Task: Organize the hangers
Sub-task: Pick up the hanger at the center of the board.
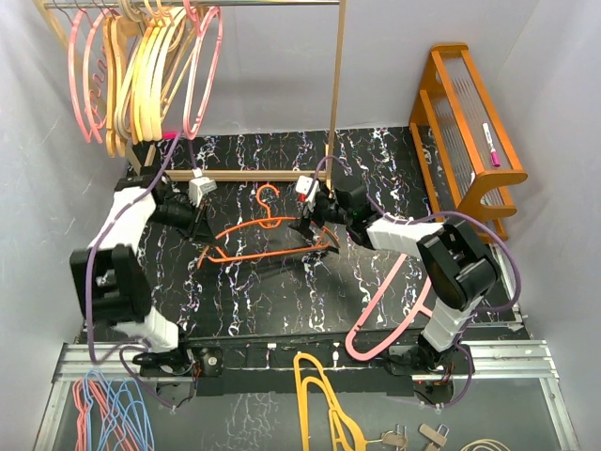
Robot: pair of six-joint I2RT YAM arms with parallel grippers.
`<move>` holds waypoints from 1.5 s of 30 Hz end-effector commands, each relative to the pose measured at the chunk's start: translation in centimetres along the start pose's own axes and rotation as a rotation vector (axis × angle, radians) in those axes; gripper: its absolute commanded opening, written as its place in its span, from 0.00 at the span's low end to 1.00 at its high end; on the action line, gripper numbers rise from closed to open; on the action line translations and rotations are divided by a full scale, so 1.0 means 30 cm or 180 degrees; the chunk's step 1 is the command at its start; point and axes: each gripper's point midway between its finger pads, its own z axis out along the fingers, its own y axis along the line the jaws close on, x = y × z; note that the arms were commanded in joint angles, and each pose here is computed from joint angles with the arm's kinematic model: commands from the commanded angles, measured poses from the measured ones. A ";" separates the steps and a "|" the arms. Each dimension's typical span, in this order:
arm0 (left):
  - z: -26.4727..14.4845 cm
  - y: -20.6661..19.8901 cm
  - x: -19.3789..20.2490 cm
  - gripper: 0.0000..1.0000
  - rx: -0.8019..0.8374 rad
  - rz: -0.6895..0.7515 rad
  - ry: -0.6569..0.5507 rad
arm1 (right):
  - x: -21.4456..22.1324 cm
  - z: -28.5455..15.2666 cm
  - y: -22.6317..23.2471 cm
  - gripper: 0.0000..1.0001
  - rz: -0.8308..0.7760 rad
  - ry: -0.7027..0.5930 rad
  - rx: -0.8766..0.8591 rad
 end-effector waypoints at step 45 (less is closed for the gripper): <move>-0.202 -0.389 -0.112 0.00 -0.1317 0.1751 -0.0703 | -0.436 -0.656 -0.074 0.98 0.1074 -0.1066 0.0933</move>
